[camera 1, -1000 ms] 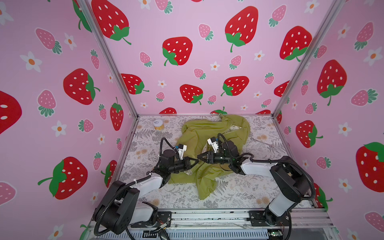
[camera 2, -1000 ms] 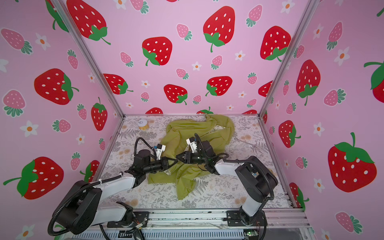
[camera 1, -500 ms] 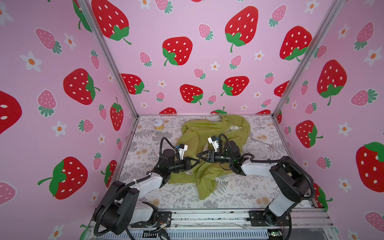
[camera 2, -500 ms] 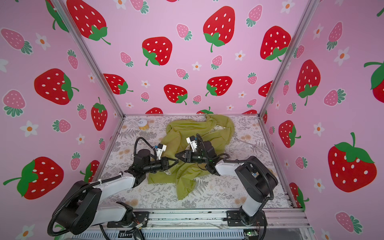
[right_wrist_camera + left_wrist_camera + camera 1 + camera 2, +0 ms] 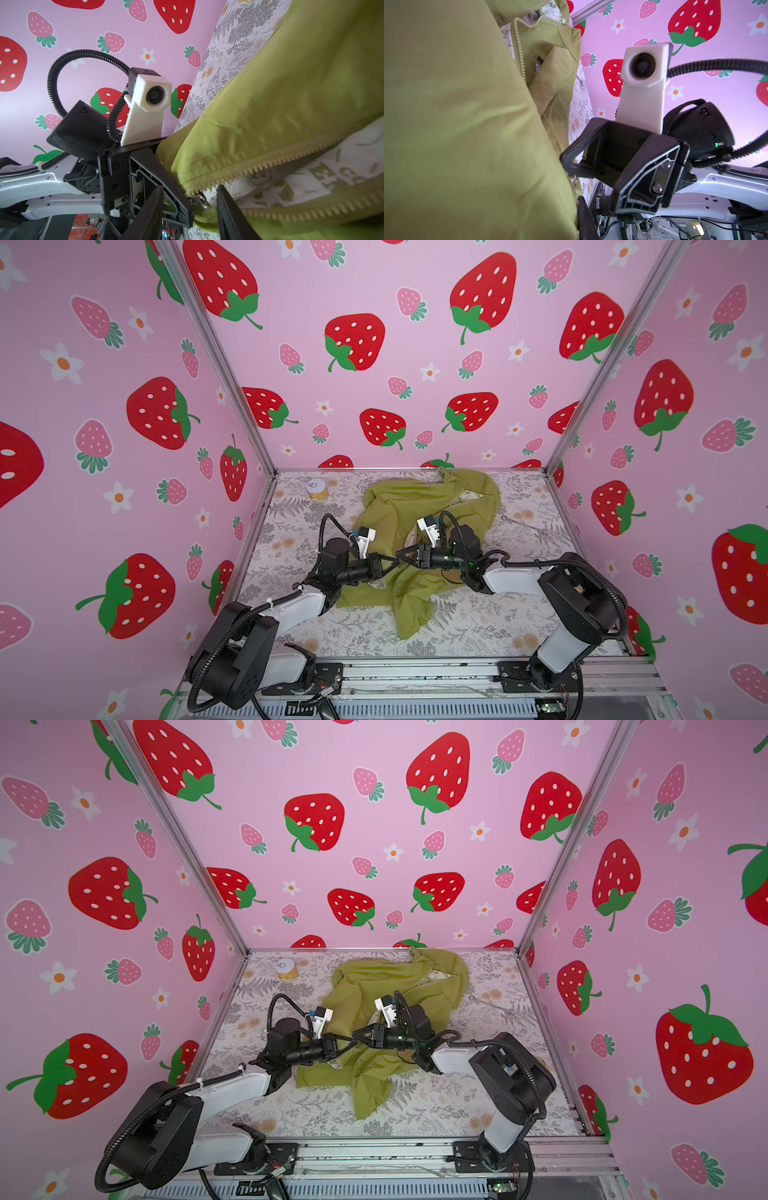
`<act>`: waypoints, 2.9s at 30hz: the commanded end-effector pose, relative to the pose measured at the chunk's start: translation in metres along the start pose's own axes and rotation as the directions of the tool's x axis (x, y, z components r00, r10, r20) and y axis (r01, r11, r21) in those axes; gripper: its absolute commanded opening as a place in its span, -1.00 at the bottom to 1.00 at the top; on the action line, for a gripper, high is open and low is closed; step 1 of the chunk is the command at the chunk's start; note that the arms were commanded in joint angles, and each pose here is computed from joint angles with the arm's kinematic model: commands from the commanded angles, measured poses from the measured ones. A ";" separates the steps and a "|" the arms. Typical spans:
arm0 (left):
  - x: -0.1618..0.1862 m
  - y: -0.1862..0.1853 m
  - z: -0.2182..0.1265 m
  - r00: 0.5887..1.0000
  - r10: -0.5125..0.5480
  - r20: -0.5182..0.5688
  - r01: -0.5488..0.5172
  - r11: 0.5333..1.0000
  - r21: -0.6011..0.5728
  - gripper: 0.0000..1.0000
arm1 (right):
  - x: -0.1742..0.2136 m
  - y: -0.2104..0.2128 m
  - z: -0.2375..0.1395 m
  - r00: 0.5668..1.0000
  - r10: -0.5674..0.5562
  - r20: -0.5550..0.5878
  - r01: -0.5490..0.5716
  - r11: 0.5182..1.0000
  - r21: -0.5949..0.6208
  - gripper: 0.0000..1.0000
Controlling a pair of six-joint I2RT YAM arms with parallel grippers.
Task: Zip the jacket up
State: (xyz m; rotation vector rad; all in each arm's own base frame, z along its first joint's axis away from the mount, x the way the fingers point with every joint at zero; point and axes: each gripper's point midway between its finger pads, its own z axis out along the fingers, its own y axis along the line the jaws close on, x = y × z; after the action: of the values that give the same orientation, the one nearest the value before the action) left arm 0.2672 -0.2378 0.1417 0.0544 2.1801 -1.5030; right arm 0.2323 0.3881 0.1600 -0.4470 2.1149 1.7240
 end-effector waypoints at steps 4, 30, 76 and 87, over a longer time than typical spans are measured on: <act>-0.015 -0.024 -0.001 0.998 0.054 0.020 -0.055 0.997 0.062 -1.00 | -0.002 0.014 -0.003 1.000 -0.017 0.014 0.017 0.999 -0.051 -0.27; -0.016 -0.023 -0.001 0.999 0.042 0.023 -0.043 0.997 0.063 -1.00 | -0.001 0.018 -0.001 1.000 -0.013 0.008 0.013 0.997 -0.077 -0.74; -0.005 -0.013 -0.024 0.999 -0.030 0.025 0.030 0.999 0.019 -0.20 | -0.009 0.015 0.008 1.000 0.006 0.016 -0.005 0.999 -0.051 -1.00; -0.001 -0.003 -0.035 0.997 -0.058 0.053 0.058 0.998 -0.001 -0.64 | -0.012 0.015 0.006 1.000 0.001 0.026 0.000 1.000 -0.030 -1.00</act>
State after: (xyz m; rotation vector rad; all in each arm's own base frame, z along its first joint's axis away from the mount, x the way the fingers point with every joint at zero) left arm 0.2581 -0.2089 0.1544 -0.0558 2.1586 -1.5039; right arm 0.2320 0.3948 0.1580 -0.4198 2.1344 1.7528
